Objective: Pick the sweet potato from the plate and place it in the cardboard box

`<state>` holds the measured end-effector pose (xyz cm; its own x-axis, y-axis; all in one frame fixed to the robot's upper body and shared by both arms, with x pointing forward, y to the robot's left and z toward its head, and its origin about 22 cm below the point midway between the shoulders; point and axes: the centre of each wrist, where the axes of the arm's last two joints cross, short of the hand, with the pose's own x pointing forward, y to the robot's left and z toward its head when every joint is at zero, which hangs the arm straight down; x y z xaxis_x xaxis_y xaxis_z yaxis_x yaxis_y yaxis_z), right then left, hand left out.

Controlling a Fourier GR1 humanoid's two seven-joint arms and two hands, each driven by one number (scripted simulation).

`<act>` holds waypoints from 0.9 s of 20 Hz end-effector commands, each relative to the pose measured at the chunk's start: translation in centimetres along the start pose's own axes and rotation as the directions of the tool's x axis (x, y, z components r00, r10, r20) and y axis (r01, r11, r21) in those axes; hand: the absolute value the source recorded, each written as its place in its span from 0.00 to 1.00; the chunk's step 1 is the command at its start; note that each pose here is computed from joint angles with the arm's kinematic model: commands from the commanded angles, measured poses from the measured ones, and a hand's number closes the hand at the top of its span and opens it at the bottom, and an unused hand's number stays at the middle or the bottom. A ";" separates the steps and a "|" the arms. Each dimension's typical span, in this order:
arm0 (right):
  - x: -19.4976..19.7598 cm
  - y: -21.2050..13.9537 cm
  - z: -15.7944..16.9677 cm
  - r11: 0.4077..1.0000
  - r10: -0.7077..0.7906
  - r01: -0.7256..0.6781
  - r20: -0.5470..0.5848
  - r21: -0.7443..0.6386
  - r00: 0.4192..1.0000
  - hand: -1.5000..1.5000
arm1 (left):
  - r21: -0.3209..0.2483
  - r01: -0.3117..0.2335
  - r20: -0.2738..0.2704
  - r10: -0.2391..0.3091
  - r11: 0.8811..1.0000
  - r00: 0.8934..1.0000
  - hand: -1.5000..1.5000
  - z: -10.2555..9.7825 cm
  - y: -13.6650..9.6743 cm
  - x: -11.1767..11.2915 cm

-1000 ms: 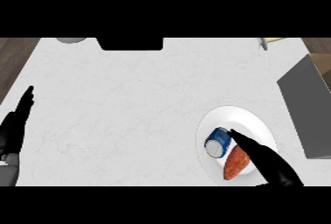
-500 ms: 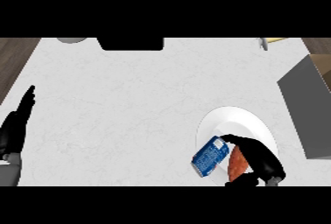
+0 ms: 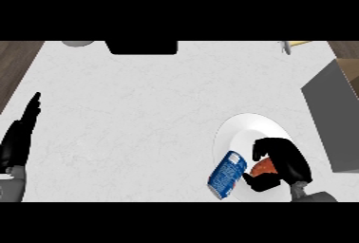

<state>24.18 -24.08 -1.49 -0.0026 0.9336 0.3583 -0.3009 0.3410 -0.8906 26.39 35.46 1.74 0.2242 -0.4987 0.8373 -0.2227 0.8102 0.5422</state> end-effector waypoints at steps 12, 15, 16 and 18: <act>-12.7 -21.6 2.4 0.938 0.338 -0.250 0.472 -0.240 0.814 1.00 | -0.004 -0.016 0.033 0.016 1.000 0.999 0.50 -0.3 -0.2 0.7; -13.8 -24.4 2.9 0.931 0.322 -0.148 0.562 -0.334 0.762 1.00 | 0.001 -0.019 0.039 0.019 1.000 0.999 0.50 -0.3 -0.2 0.7; -14.3 -25.2 3.3 0.923 0.332 -0.122 0.594 -0.365 0.733 1.00 | -0.005 -0.015 0.029 0.015 1.000 0.999 0.50 -0.1 0.1 0.3; -15.3 -27.0 4.1 0.929 0.316 -0.082 0.661 -0.361 0.681 1.00 | -0.010 -0.020 0.037 0.021 1.000 0.999 0.50 -0.3 -0.2 0.5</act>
<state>28.64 -45.28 15.13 -0.6238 0.7636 0.1670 -0.0055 0.2094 -0.9778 26.71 35.17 2.05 0.1892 -0.4955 0.8478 -0.2202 0.8200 0.5284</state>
